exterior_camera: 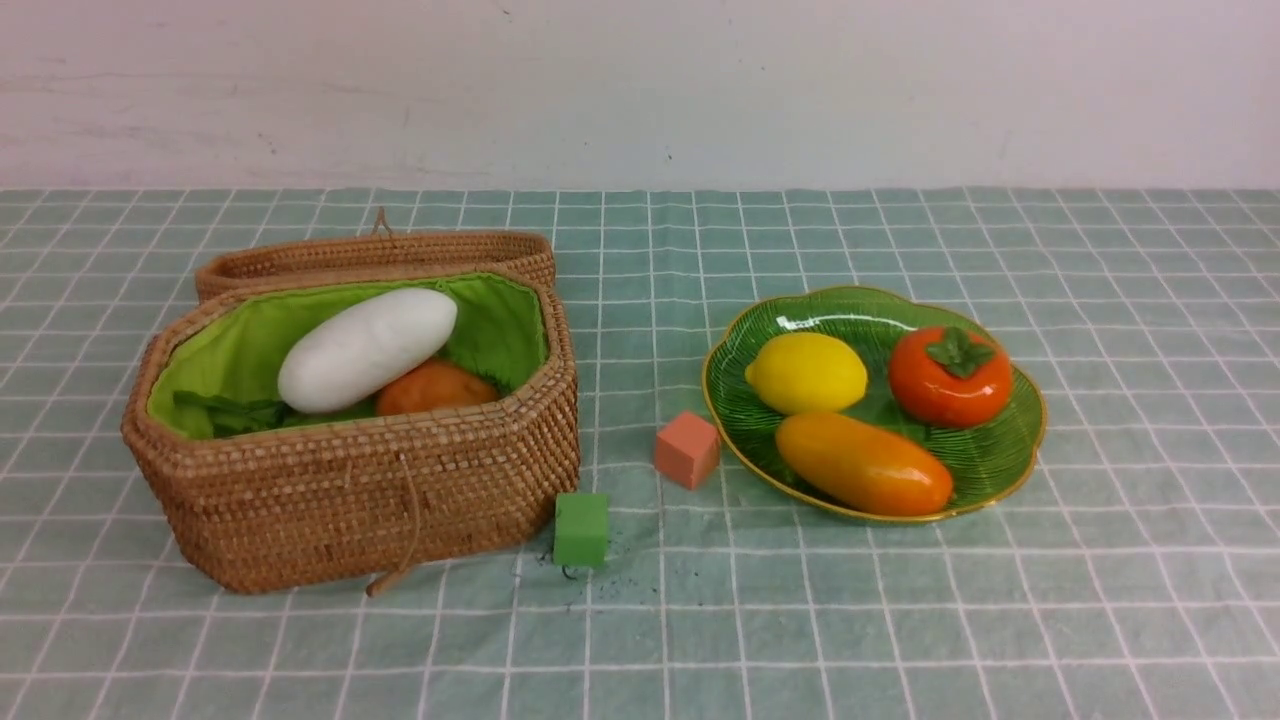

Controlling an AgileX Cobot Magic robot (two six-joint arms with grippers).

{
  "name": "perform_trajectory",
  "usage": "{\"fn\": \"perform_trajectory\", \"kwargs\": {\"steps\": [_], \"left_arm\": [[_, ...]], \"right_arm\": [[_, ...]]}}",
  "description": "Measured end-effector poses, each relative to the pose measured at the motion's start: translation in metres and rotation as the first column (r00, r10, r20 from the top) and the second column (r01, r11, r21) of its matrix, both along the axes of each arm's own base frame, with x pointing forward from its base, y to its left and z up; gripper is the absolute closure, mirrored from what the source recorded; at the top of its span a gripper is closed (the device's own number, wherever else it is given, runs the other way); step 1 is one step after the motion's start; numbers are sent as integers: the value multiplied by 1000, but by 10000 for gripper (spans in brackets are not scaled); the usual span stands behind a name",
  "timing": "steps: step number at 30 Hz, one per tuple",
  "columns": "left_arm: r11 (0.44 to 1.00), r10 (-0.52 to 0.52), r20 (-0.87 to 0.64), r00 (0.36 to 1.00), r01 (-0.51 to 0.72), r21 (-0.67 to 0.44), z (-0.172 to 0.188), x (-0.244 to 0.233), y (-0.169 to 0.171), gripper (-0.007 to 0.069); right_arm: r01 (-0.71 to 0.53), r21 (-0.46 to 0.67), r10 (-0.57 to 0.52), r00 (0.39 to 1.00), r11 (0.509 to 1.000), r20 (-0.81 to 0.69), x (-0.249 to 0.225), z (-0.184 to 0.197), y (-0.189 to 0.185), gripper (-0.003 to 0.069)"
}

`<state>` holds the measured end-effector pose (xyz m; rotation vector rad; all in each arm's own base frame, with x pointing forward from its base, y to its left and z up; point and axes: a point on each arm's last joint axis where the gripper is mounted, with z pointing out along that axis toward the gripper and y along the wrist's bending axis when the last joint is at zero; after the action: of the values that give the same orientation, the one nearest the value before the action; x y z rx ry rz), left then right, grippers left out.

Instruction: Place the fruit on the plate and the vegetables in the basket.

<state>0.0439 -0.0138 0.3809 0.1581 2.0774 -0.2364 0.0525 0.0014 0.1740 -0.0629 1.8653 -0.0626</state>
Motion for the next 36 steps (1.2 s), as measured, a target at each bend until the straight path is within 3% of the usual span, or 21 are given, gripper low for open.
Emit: {"fn": "perform_trajectory", "kwargs": {"steps": [4, 8, 36], "left_arm": [[999, 37, -31, 999, -39, -39, -42, 10, -1, 638], [998, 47, -53, 998, -50, -44, -58, 18, -3, 638], [997, 57, -5, 998, -58, -56, -62, 18, -2, 638]], "right_arm": [[0, 0, 0, 1000, 1000, 0, 0, 0, 0, 418], [0, 0, 0, 1000, 1000, 0, 0, 0, 0, 418], [0, 0, 0, 1000, 1000, 0, 0, 0, 0, 418]]}}
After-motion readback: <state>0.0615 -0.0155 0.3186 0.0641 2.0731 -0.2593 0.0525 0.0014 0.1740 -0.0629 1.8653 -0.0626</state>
